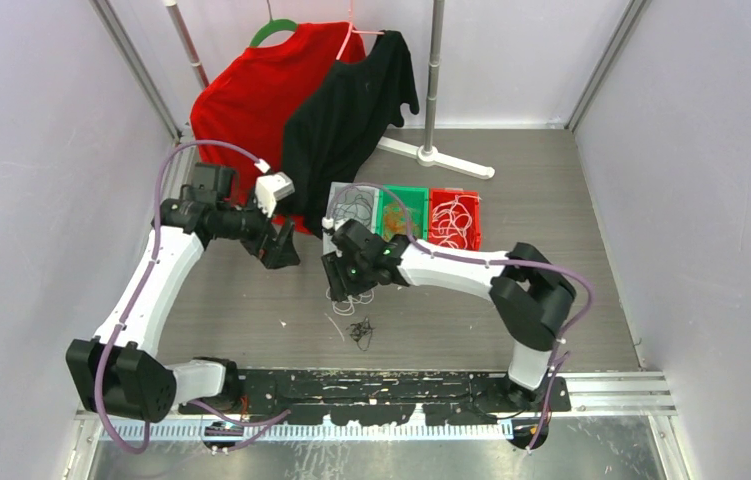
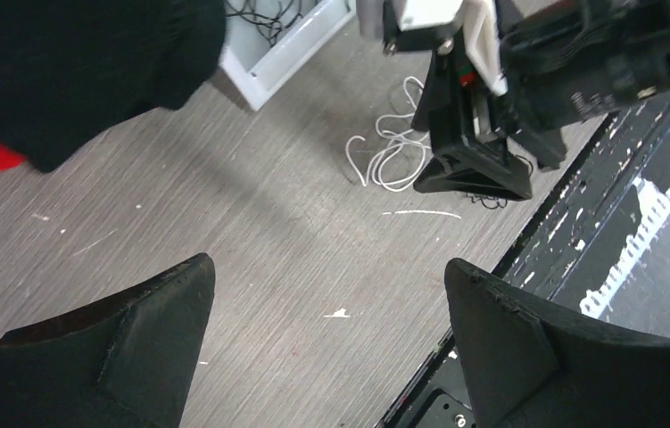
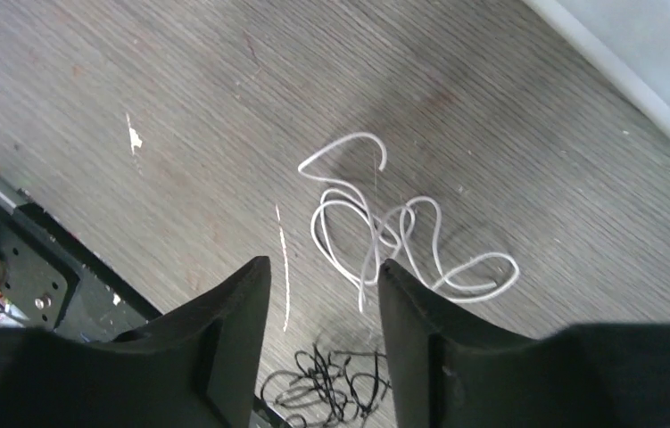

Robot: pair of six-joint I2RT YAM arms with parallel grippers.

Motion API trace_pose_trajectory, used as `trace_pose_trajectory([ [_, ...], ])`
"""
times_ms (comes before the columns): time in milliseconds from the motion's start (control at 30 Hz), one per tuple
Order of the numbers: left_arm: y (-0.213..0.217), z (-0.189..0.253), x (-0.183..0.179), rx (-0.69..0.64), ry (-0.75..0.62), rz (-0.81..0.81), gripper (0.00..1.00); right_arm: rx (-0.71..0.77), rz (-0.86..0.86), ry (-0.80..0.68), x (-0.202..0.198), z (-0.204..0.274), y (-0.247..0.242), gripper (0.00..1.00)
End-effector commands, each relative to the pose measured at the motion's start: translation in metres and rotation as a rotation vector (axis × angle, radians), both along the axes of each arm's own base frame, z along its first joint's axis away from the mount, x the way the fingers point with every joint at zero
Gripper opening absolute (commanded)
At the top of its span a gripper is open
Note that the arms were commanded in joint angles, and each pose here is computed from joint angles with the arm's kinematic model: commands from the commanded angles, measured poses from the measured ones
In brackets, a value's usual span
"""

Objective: Untangle the cables
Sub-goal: Pick up the cable at the center of the board.

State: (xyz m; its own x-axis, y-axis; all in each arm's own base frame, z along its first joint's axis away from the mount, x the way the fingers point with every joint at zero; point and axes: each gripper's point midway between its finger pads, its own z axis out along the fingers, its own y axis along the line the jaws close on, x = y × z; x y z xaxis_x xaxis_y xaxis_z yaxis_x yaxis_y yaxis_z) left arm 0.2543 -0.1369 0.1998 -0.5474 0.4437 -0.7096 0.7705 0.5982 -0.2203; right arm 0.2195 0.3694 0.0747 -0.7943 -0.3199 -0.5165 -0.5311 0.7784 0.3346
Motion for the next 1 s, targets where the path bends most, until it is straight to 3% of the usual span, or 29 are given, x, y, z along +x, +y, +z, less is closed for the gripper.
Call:
trace_pose_trajectory([
  [0, 0.003, 0.026, 0.016, -0.076, -0.072, 0.042, 0.99, -0.049, 0.037, 0.005, 0.006, -0.004, 0.008, 0.46],
  [133, 0.006, 0.033, 0.02, -0.087, -0.093, 0.071, 0.99, -0.079, 0.046, -0.003, 0.011, -0.006, 0.009, 0.3],
  [300, 0.008, 0.043, 0.022, -0.1, -0.122, 0.088, 0.99, -0.119, 0.061, -0.019, 0.014, 0.0, 0.004, 0.29],
  [333, 0.008, 0.044, 0.022, -0.1, -0.126, 0.092, 0.99, -0.118, 0.065, -0.017, 0.013, 0.002, 0.004, 0.23],
  [400, 0.009, 0.047, 0.021, -0.101, -0.135, 0.097, 0.99, -0.099, 0.066, -0.026, 0.014, 0.01, 0.006, 0.02],
  [667, 0.012, 0.052, 0.012, -0.086, -0.151, 0.088, 0.99, 0.086, 0.008, -0.152, 0.03, 0.106, 0.002, 0.01],
  [700, 0.012, 0.053, 0.011, -0.087, -0.151, 0.088, 1.0, 0.094, 0.003, -0.16, 0.031, 0.112, 0.0, 0.04],
  [733, 0.012, 0.055, 0.011, -0.09, -0.154, 0.085, 1.0, 0.092, 0.003, -0.159, 0.029, 0.113, -0.002, 0.15],
  [800, 0.011, 0.056, 0.01, -0.098, -0.155, 0.083, 1.0, 0.065, 0.002, -0.128, 0.025, 0.102, -0.005, 0.52],
  [833, 0.011, 0.057, 0.01, -0.1, -0.156, 0.082, 0.99, 0.051, 0.004, -0.109, 0.021, 0.092, -0.005, 0.6],
  [967, 0.013, 0.055, 0.013, -0.088, -0.162, 0.096, 0.99, -0.005, 0.027, -0.045, 0.006, 0.049, 0.0, 0.63],
])
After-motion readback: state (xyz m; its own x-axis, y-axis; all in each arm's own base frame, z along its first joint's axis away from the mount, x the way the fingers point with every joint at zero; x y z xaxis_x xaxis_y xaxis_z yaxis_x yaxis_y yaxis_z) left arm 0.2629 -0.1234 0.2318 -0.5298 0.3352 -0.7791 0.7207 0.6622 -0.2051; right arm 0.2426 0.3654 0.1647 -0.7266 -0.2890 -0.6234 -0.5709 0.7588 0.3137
